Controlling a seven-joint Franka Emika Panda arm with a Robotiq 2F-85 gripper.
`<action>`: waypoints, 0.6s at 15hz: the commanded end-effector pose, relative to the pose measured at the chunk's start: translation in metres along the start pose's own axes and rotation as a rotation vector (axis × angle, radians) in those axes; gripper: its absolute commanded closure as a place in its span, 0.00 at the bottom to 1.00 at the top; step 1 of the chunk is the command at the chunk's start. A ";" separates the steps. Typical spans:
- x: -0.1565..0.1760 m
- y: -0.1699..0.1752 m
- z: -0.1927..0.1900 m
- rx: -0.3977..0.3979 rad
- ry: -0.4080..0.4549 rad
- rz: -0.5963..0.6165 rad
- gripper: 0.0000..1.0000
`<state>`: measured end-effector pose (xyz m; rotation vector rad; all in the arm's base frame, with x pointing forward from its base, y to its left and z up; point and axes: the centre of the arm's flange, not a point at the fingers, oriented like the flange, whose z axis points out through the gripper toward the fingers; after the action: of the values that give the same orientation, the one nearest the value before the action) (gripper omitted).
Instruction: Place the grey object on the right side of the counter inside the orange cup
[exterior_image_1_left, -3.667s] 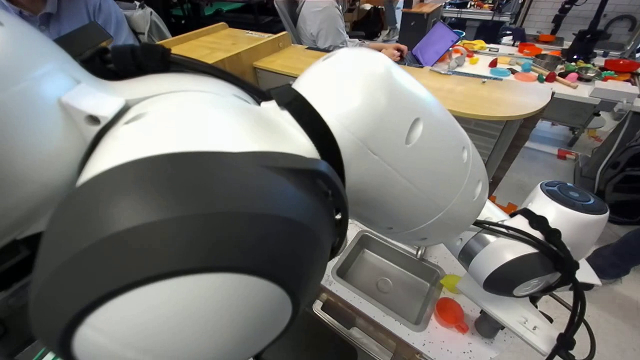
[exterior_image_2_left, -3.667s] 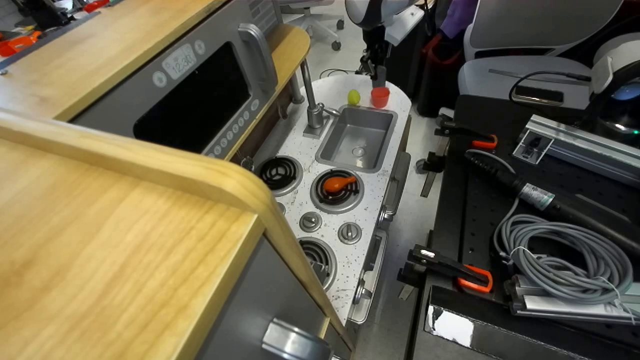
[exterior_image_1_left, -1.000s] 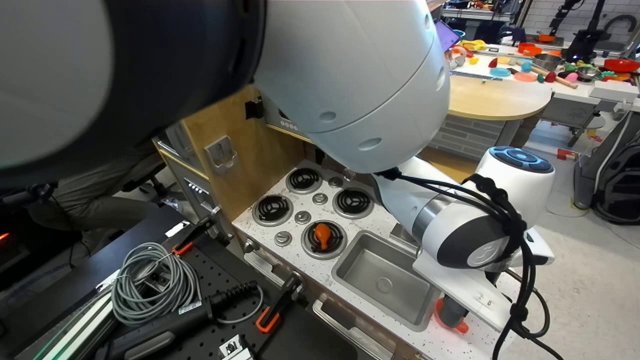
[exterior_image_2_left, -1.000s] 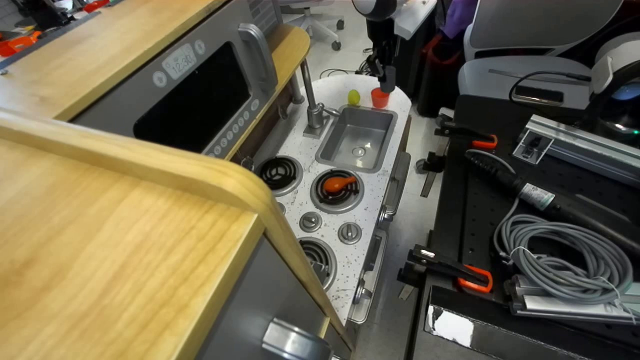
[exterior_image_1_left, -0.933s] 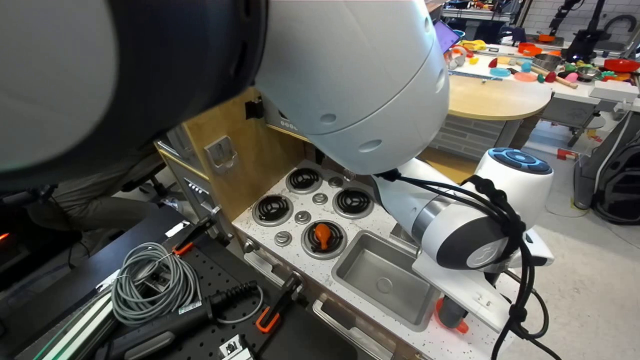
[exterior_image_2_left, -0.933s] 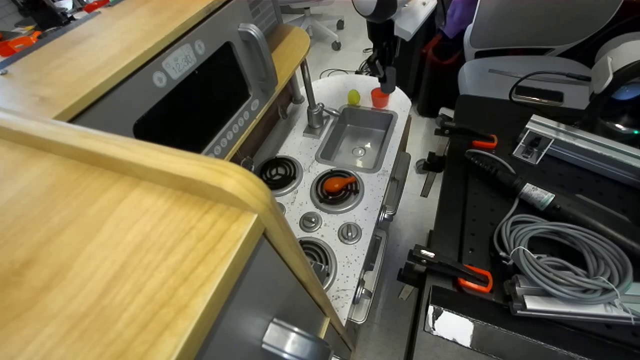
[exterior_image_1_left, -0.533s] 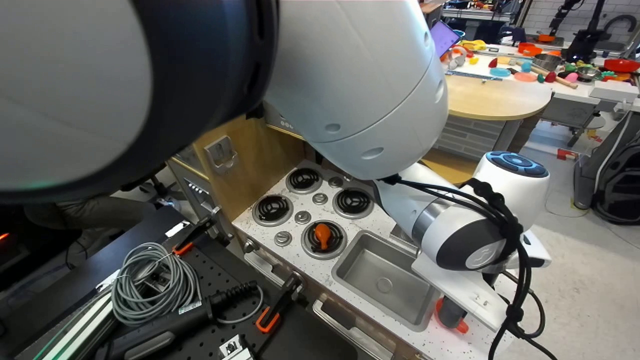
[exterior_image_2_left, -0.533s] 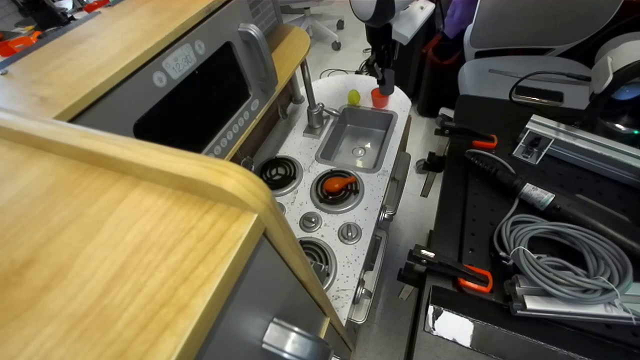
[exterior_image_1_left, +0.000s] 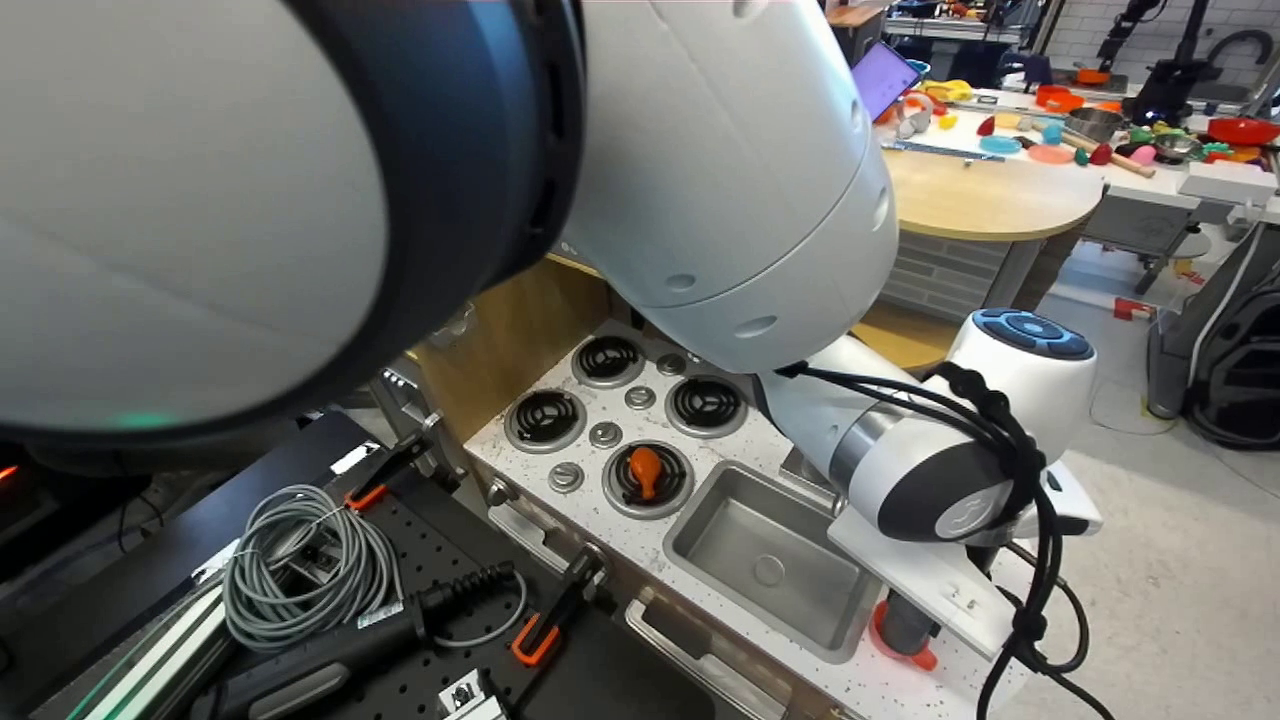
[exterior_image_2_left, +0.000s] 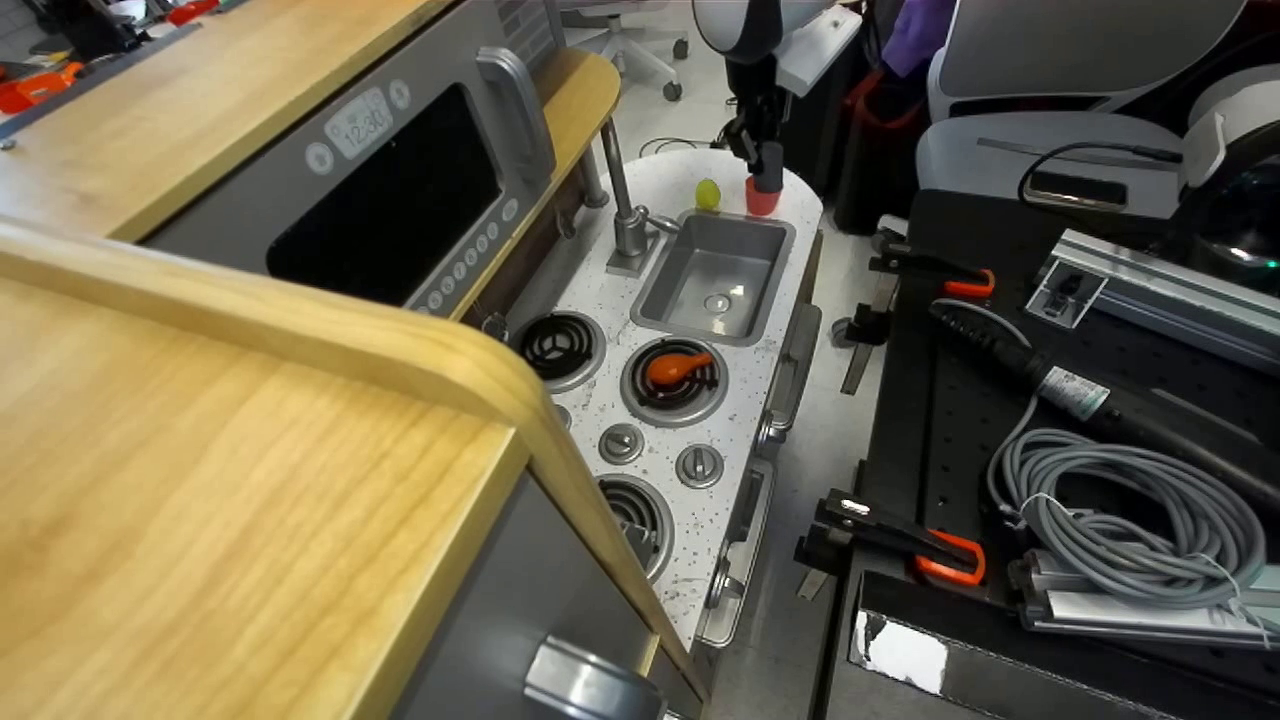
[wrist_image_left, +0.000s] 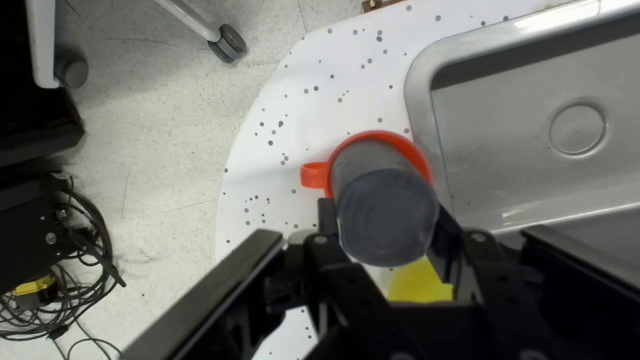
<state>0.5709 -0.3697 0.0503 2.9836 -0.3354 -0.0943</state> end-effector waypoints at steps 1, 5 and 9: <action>0.008 0.004 -0.003 -0.005 -0.005 0.006 0.23; -0.007 0.016 -0.028 0.011 0.019 0.000 0.00; -0.050 0.030 -0.064 0.006 0.033 -0.037 0.00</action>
<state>0.5633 -0.3880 0.0807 2.9802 -0.3281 -0.0559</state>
